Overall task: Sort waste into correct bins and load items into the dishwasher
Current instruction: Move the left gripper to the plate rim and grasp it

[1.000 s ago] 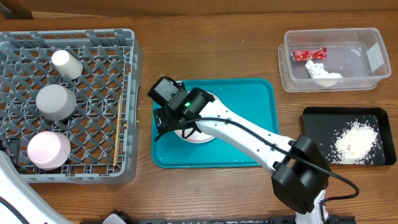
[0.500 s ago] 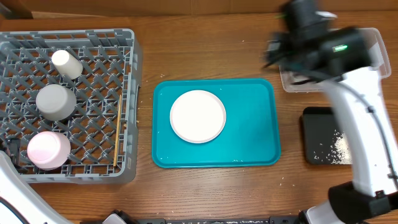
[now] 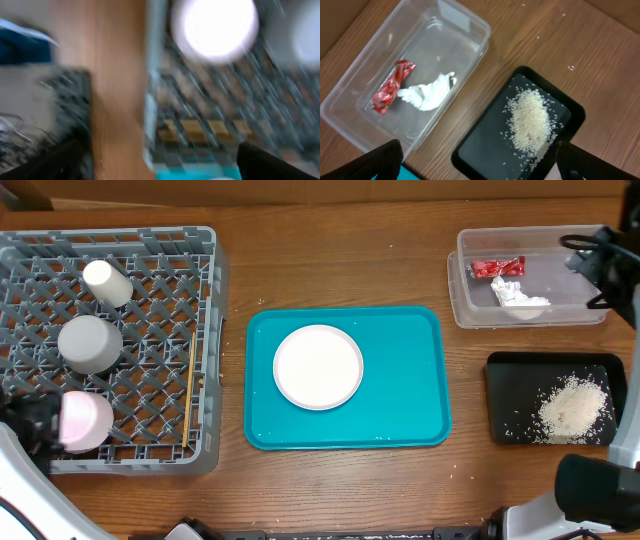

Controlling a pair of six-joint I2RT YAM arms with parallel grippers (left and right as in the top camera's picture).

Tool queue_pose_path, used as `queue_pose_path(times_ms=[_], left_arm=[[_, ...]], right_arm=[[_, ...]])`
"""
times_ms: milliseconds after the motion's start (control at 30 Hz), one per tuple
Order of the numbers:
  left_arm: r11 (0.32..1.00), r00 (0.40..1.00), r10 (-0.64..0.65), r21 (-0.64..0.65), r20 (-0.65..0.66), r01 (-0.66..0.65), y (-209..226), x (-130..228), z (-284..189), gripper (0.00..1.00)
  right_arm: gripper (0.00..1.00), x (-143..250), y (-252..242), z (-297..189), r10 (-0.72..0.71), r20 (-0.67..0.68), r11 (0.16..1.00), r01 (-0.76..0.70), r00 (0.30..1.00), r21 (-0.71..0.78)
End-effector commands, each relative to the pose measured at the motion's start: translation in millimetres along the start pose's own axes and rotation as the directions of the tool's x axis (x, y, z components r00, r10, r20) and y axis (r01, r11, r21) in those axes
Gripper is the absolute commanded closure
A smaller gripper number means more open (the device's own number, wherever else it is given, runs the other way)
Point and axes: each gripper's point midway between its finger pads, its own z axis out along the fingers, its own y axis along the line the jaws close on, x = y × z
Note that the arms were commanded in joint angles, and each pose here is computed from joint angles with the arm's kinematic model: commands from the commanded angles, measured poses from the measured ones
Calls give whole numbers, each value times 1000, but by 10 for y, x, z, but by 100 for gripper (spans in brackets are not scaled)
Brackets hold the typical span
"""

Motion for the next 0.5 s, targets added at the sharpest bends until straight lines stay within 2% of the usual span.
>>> queue_pose_path(times_ms=[0,100,200,267,367,467], left_arm=[[903,902,306,393,-303,-174,-620,772,-224,0],[808,805,498,510,-322,-295,-810,1208,-356,0],[618,655,732,586,-186,-525,-1024,1691,-407,0],[480,538,840,563,-73,-673,-1117,2029,-372,0],[258,321,944,445,71,-857,-1159,2611,-228,0],[68,132,973,315,189,-947,-1215,3121,-52,0]], right_arm=[[0,-64,-88,-15,25,18,1000,-26,1000,14],[0,-66,-90,-14,26,18,1000,-26,999,14],[0,-66,-90,-14,26,18,1000,-26,999,14],[0,-65,-91,-14,26,18,1000,-26,1000,15],[0,-66,-90,-14,26,18,1000,-26,999,14],[0,-65,-91,-14,26,18,1000,-26,1000,15]])
